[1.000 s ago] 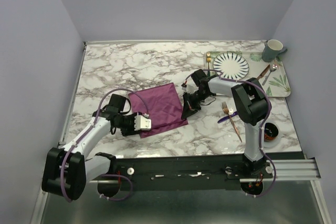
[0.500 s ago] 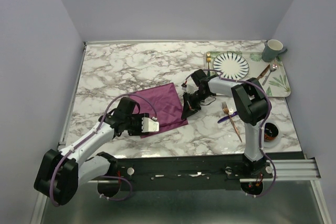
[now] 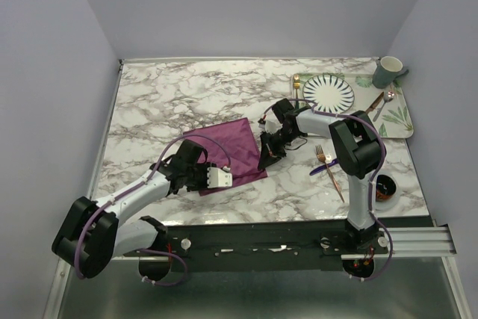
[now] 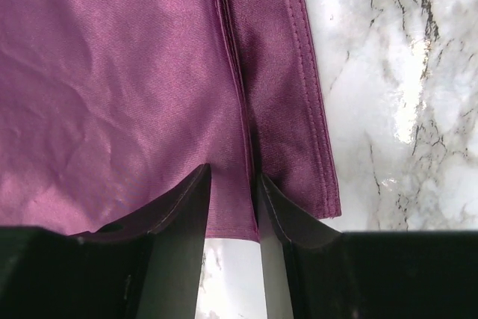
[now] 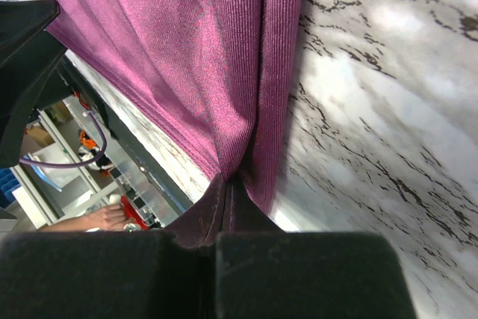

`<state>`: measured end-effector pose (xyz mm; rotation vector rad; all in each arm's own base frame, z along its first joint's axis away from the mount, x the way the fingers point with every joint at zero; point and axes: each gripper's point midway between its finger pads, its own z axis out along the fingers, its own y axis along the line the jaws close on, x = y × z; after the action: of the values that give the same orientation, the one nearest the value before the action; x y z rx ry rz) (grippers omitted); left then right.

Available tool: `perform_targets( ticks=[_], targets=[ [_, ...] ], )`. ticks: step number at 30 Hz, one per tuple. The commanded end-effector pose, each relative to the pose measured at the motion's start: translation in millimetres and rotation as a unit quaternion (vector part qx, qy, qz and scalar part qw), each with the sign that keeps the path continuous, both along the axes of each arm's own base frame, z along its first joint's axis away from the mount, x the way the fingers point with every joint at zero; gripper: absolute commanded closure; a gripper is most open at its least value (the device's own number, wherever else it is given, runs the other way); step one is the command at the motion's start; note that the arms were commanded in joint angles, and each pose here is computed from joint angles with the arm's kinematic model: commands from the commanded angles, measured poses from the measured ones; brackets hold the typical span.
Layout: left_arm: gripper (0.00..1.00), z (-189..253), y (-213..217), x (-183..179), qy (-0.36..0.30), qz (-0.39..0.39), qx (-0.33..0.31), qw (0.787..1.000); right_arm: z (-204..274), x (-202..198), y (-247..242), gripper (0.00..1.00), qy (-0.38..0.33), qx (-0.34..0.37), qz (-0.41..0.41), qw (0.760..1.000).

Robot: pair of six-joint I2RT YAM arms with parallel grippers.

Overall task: Fold the napkin into a case and place the utensils inside
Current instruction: Smooth out the square-folded napkin at the center of the board.

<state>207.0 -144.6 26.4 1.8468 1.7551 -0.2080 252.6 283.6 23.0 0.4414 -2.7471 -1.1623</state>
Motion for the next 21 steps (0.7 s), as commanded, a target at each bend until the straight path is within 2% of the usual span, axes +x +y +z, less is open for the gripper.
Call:
perform_targets(
  ticks=[1, 4, 6, 8, 12, 18, 21],
  targets=[
    [0.58, -6.1, 6.4, 1.6, -0.005, 0.010, 0.019, 1.000, -2.0, 0.7, 1.5, 0.99, -0.002, -0.005, 0.006, 1.000],
    [0.60, -6.5, 7.2, 2.1, -0.003, 0.015, 0.021, 1.000, -1.2, 1.2, 1.3, 0.99, -0.003, -0.004, 0.006, 1.000],
    [0.56, -3.0, 5.0, 2.1, -0.006, 0.011, 0.014, 1.000, -0.7, 0.9, 1.8, 0.99, -0.003, -0.004, 0.007, 1.000],
    [0.48, -0.9, 3.7, 1.4, -0.006, 0.006, 0.012, 1.000, -1.6, 0.5, 1.8, 0.99, -0.002, -0.004, 0.007, 1.000],
    [0.46, -4.3, 6.7, 0.9, -0.007, 0.002, 0.023, 1.000, -0.7, 0.8, 2.0, 0.99, -0.002, -0.003, 0.007, 1.000],
    [0.48, -6.8, 6.0, 1.7, -0.001, -0.001, 0.027, 1.000, -1.6, 0.5, 1.8, 0.99, -0.002, -0.004, 0.007, 1.000],
    [0.60, -5.9, 5.9, 2.6, 0.002, 0.003, 0.029, 1.000, 0.2, 1.2, 1.8, 0.99, -0.003, -0.002, 0.006, 1.000]
  ],
)
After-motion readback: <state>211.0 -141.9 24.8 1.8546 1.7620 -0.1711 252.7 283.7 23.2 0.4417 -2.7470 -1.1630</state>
